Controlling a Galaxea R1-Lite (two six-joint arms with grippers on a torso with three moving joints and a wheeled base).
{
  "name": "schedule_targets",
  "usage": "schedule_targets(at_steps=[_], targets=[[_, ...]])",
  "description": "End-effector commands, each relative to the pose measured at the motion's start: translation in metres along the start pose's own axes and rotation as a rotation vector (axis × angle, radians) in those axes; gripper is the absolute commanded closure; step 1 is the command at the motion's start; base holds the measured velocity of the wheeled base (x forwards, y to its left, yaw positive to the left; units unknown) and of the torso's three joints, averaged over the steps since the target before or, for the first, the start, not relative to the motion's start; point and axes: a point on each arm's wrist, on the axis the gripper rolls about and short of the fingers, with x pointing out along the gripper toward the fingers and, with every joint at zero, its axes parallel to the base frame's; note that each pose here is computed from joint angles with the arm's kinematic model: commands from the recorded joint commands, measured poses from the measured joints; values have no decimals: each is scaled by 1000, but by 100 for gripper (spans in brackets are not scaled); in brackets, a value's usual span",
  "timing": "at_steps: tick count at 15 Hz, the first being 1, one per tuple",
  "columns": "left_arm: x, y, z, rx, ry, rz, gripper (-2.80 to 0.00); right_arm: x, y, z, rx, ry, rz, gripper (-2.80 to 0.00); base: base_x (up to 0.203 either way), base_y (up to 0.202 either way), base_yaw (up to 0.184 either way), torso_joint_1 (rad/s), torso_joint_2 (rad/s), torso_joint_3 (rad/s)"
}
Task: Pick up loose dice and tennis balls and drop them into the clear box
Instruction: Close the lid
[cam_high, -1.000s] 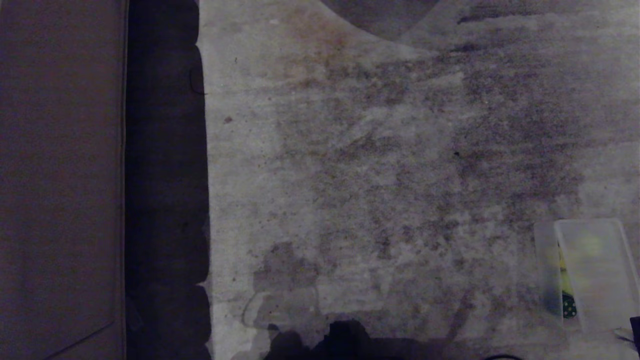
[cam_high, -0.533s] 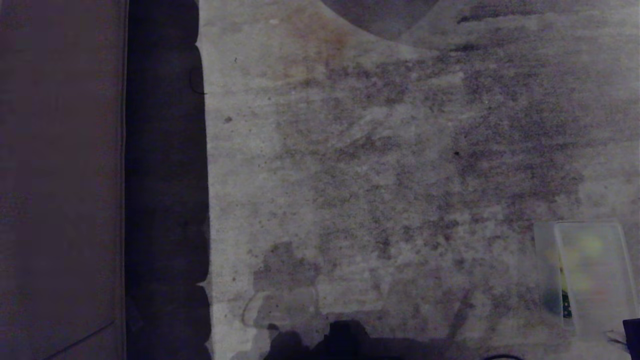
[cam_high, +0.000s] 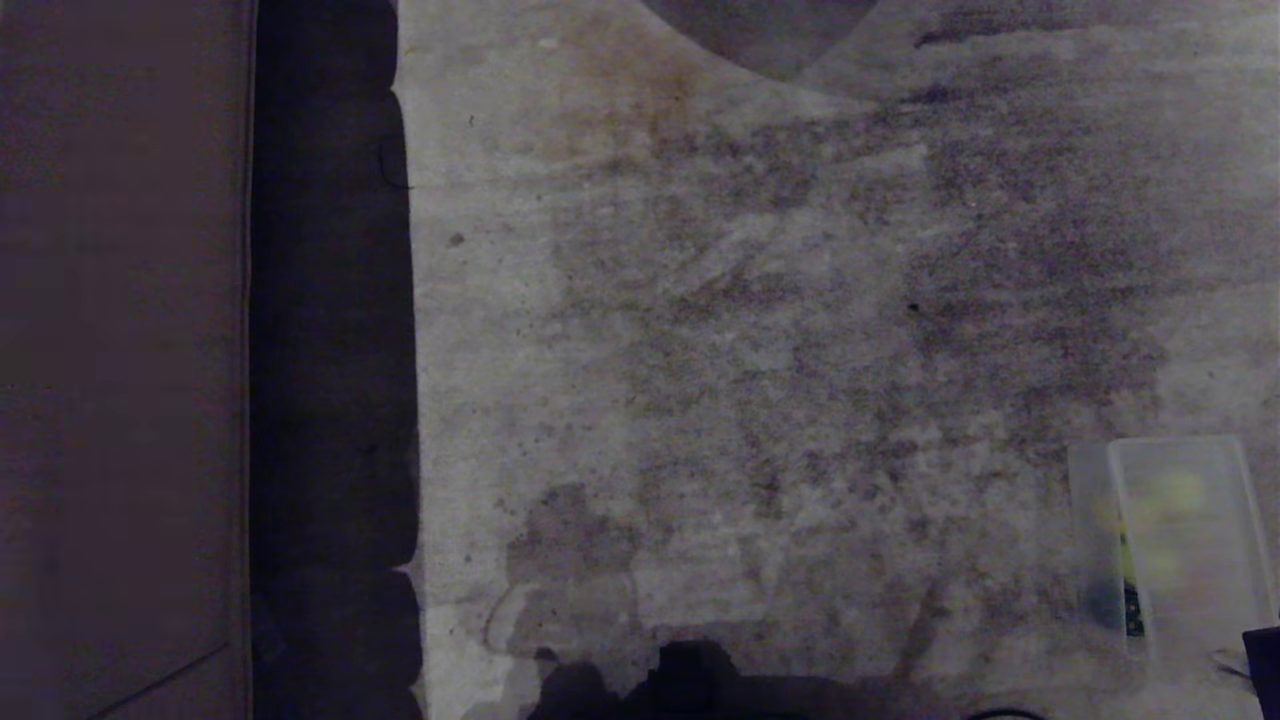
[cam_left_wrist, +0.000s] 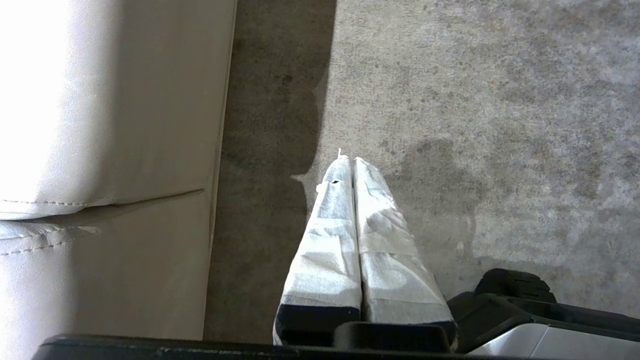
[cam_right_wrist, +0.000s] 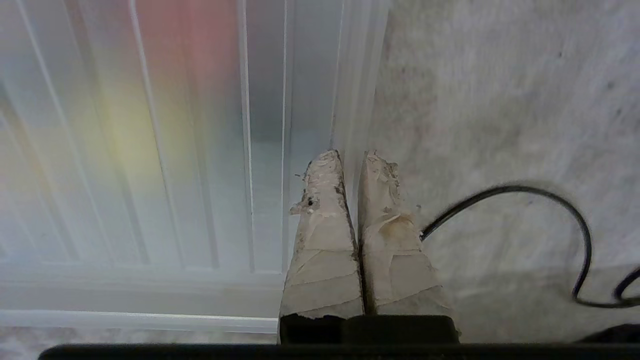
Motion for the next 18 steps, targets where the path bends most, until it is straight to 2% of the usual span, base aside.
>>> schedule_targets(at_steps=[1,2,3,10,14,15,17,18], targets=[[0,0,0,-1,3,1,0,2,-1,0,-7,-7,11,0,0,0,0,0,0,0],[0,0,0,-1,3,1,0,2,-1,-1,-15,-4,11,0,0,0,0,0,0,0],[0,0,0,-1,3,0,0,1,-3,-2,-25,2,7,-280,0,0,0,0,0,0],[0,0,0,-1,3,1,0,-2,-3,-8,-23,22,2,-280,0,0,0,0,0,0],[0,0,0,-1,3,1,0,-32,14,4,-41,-12,76,-280,0,0,0,0,0,0],[0,0,0,-1,3,1,0,-40,14,5,-41,-1,106,-280,0,0,0,0,0,0],[0,0,0,-1,2,1,0,-44,12,4,-56,1,102,-280,0,0,0,0,0,0],[0,0,0,-1,3,1,0,-44,12,4,-66,-1,101,0,0,0,0,0,0,0]])
